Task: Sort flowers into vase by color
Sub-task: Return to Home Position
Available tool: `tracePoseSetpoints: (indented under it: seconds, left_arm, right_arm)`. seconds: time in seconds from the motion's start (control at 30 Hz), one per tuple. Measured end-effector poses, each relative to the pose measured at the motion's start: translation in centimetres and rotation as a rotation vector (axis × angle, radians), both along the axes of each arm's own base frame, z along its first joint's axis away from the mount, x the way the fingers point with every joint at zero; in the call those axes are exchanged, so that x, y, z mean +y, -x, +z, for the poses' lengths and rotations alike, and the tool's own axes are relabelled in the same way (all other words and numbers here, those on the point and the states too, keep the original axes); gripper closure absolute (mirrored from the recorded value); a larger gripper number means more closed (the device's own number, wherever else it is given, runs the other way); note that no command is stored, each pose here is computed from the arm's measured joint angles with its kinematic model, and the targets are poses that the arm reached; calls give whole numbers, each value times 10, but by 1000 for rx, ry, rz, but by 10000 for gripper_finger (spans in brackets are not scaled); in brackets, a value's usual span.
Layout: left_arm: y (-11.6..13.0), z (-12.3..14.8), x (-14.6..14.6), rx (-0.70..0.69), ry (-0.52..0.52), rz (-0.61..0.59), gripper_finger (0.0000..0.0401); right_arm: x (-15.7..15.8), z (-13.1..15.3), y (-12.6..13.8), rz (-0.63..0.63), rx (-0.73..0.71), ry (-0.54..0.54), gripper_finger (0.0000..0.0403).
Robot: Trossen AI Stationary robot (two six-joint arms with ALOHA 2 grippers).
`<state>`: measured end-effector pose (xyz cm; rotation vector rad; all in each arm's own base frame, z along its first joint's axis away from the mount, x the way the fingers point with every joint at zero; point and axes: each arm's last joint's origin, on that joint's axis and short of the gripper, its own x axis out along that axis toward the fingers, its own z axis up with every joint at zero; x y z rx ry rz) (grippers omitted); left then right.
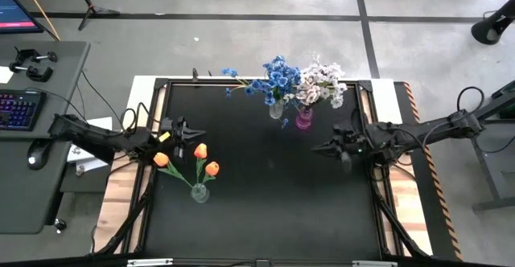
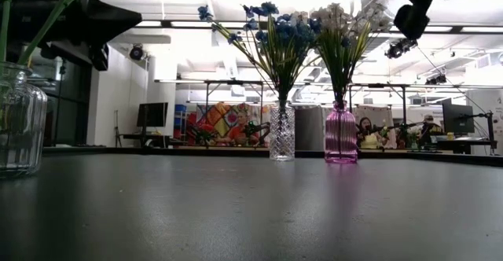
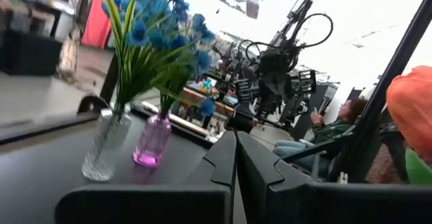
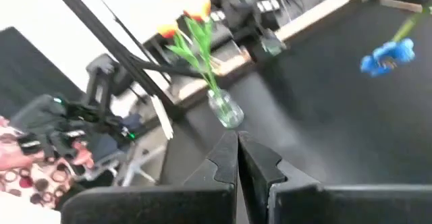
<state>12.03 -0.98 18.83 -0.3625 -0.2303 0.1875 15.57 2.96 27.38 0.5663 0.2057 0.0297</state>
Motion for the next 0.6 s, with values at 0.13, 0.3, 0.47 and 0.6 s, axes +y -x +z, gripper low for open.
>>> tracePoseSetpoints:
  seconds: [0.13, 0.3, 0.47, 0.6]
  left_arm:
    - [0, -2, 0, 9, 40, -16, 401]
    - [-1, -5, 0, 38, 36, -15, 400]
    - [-1, -5, 0, 41, 35, -16, 400]
    - [-1, -5, 0, 41, 36, -16, 400]
  right_arm:
    - [-2, -22, 8, 9, -121, 42, 403]
    - [-3, -48, 14, 17, -173, 132, 403]
    - [-4, -70, 19, 17, -231, 188, 403]
    - [-6, -84, 25, 12, -270, 185, 403]
